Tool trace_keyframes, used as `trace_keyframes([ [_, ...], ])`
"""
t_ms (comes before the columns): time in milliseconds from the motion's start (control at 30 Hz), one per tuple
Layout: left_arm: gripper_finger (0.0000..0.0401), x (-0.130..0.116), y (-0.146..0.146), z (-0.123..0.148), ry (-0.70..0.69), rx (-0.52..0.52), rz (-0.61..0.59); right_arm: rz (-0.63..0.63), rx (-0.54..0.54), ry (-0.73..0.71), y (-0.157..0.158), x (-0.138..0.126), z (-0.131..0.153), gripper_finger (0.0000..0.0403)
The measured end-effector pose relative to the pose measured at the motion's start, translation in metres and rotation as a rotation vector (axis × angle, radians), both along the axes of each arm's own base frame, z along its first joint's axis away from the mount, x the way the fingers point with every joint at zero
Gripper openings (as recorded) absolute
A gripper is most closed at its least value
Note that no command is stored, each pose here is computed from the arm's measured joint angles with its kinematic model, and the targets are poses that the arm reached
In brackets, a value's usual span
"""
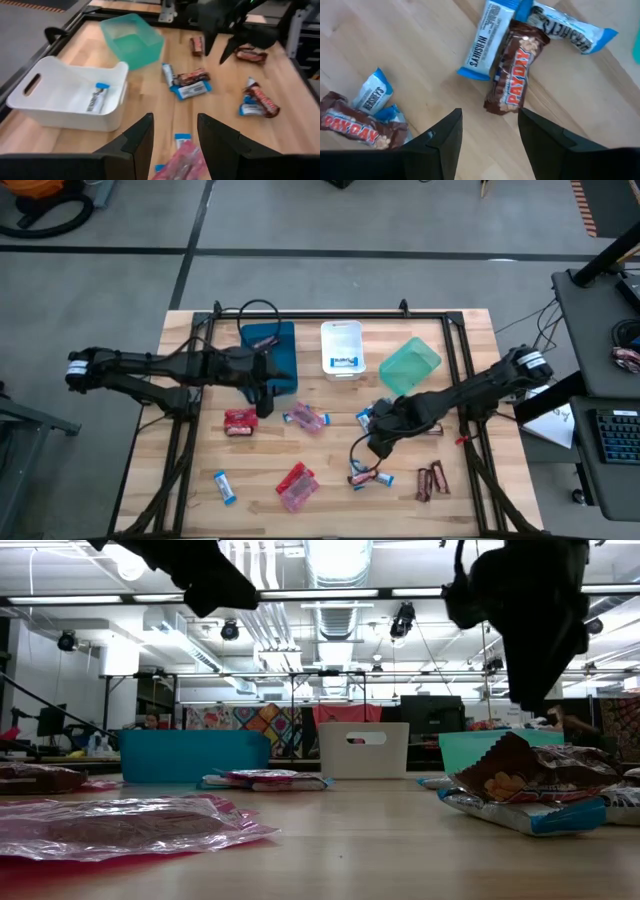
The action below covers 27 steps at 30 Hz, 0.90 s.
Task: Sort candy
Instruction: Put the brown chocolate into the blue bin
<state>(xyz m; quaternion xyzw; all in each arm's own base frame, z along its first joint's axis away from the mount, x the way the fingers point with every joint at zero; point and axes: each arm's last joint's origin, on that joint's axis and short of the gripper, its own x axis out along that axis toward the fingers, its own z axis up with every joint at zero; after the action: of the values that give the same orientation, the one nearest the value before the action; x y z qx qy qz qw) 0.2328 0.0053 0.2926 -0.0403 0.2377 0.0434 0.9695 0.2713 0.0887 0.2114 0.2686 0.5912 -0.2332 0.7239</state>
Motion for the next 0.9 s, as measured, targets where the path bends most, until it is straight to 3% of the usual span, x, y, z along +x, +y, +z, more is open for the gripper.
trace_keyframes([
  [400,0.0135,0.002,-0.008,0.004,-0.048,0.0,-0.033,0.011,-0.071,0.151,0.001,0.007,-0.033,0.0249],
  [900,0.0135,0.021,-0.009,-0.013,-0.01,-0.011,-0.041,-0.011,-0.082,0.138,-0.01,0.004,-0.059,0.0249],
])
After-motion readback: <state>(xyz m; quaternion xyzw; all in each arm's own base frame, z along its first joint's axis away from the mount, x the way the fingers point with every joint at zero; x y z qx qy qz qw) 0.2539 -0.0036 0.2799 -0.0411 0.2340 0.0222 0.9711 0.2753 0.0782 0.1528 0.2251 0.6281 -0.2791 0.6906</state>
